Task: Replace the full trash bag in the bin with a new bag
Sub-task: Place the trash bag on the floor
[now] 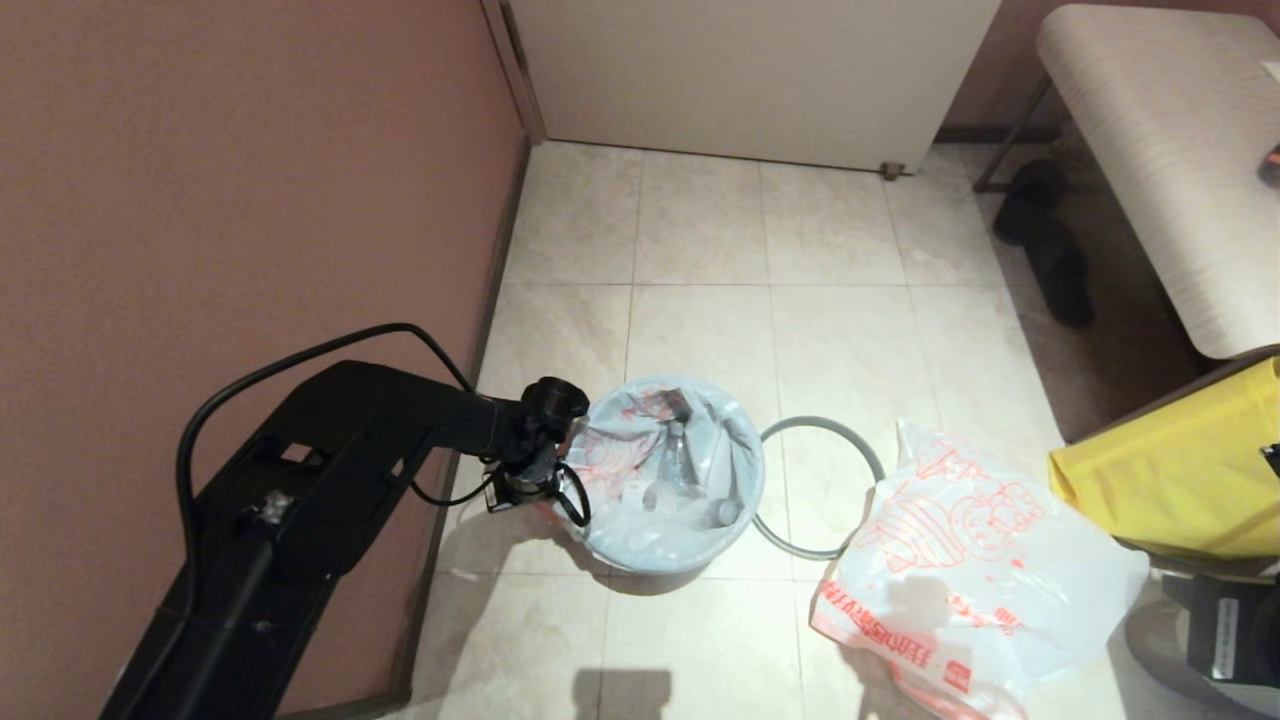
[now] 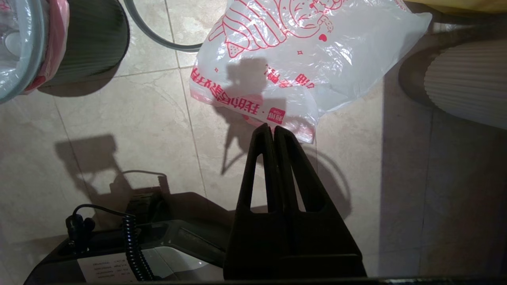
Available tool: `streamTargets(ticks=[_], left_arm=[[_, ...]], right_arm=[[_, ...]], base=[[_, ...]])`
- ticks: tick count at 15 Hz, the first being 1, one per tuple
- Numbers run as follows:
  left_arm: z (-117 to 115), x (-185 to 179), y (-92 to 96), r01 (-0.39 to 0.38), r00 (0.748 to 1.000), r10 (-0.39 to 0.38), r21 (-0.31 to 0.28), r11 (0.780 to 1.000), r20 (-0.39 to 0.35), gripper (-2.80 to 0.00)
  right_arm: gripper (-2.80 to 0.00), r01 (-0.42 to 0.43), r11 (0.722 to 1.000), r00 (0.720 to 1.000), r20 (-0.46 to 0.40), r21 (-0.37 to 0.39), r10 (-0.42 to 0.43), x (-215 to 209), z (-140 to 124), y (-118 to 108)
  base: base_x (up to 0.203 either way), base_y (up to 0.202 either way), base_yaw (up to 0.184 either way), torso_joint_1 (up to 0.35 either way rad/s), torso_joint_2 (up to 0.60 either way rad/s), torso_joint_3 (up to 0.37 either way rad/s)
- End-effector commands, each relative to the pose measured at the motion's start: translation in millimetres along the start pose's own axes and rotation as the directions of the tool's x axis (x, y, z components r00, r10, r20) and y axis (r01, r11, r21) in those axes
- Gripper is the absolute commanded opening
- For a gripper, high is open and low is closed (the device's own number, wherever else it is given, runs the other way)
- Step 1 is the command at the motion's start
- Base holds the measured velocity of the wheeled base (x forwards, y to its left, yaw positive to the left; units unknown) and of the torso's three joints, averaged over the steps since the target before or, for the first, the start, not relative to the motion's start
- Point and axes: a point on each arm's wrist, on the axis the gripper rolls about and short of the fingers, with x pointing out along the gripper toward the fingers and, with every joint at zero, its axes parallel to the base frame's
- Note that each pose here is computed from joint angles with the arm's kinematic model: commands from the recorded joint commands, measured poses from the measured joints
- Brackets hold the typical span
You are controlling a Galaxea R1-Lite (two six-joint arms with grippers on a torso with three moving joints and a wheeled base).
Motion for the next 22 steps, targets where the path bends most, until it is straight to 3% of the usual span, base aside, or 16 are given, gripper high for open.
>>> streamTargets(ticks=[1,5,11,16,22], left_arm=[[0.1,-1.0,-0.1,-0.003,1.000,0.003,-0.004,1.000,0.000,-2.80],[12.0,-21.6,3.1,0.030,0.999,-0.029,-0.018,0.999,0.022,-2.80],[24.4,-63.9,17.2,0.060,0.998,-0.060,-0.017,0.998,-0.005,-2.80],[21.7,-91.2,16.0,0.088,0.996,-0.088,-0.001,0.996,0.011,-2.80],[23.4,-108.3,18.0,0.128,0.992,-0.128,-0.028,0.991,0.004,-2.80]], right_arm=[[-2.80,0.003,1.000,1.000,-0.001,0.003,-0.003,0.3,-0.1,-0.1],[-2.80,0.003,1.000,1.000,0.000,0.004,-0.003,0.0,-0.1,-0.2],[-2.80,0.001,1.000,1.000,0.001,0.007,-0.001,-0.2,-0.2,-0.3],[-2.80,0.002,0.999,1.000,-0.004,0.033,-0.001,0.2,-1.5,-0.6],[-2.80,0.002,0.999,1.000,-0.005,0.032,-0.002,0.3,-1.9,-0.7]], base=[[0.000,0.000,0.000,0.000,0.00,0.000],[0.000,0.000,0.000,0.000,0.00,0.000],[0.000,0.000,0.000,0.000,0.00,0.000],[0.000,0.000,0.000,0.000,0.00,0.000],[0.000,0.000,0.000,0.000,0.00,0.000]])
